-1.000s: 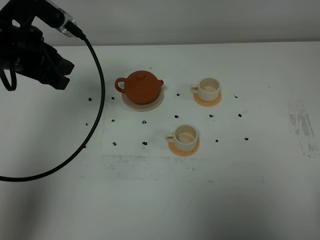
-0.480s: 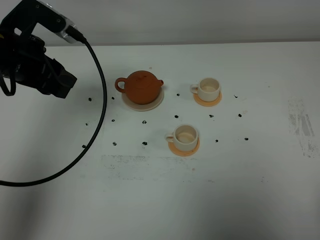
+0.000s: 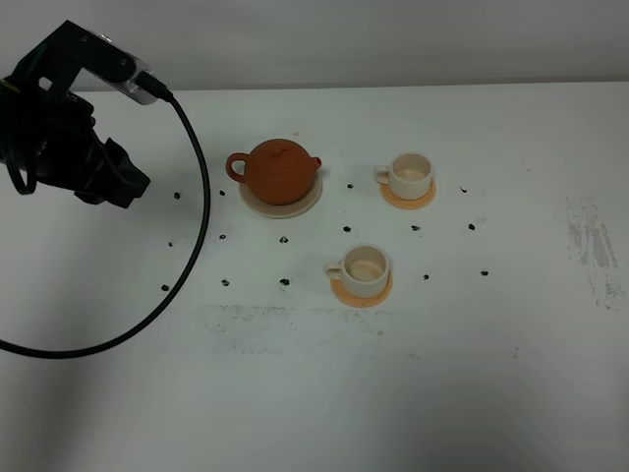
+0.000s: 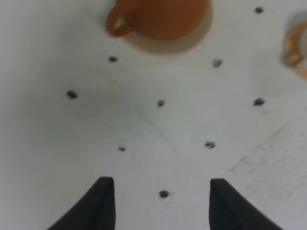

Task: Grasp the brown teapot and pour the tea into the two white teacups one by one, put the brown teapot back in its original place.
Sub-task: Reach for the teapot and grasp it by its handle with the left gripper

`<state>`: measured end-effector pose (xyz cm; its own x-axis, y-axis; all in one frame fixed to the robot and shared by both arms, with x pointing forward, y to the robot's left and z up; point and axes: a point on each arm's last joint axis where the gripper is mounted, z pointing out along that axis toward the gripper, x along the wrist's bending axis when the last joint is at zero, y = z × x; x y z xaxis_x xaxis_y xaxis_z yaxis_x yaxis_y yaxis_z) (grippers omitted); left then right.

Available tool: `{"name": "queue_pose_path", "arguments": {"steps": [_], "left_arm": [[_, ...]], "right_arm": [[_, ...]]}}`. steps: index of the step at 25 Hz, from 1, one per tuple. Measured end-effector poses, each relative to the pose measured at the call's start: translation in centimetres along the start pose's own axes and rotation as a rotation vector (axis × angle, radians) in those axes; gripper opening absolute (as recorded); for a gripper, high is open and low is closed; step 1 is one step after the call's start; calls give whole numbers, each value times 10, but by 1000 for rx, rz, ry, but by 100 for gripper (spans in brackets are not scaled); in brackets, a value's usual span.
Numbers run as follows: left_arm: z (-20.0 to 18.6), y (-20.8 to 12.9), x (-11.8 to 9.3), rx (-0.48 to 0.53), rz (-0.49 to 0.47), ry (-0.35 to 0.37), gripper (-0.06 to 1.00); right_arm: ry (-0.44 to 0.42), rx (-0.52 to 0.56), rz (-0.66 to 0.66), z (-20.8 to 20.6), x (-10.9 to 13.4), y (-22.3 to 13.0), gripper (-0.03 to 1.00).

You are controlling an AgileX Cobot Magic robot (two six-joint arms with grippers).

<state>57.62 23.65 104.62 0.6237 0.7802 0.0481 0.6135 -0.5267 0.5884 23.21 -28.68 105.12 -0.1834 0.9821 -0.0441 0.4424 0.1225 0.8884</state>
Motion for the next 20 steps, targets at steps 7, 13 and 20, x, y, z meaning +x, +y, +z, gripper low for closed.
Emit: {"name": "queue_pose_path", "arguments": {"steps": [7, 13, 20], "left_arm": [[22, 29, 36, 76, 34, -20, 47], [62, 60, 67, 126, 193, -95, 47], [113, 74, 82, 108, 473, -158, 47]], "right_arm": [[0, 0, 0, 0, 0, 0, 46], [1, 0, 0, 0, 0, 0, 46], [1, 0, 0, 0, 0, 0, 46]]}}
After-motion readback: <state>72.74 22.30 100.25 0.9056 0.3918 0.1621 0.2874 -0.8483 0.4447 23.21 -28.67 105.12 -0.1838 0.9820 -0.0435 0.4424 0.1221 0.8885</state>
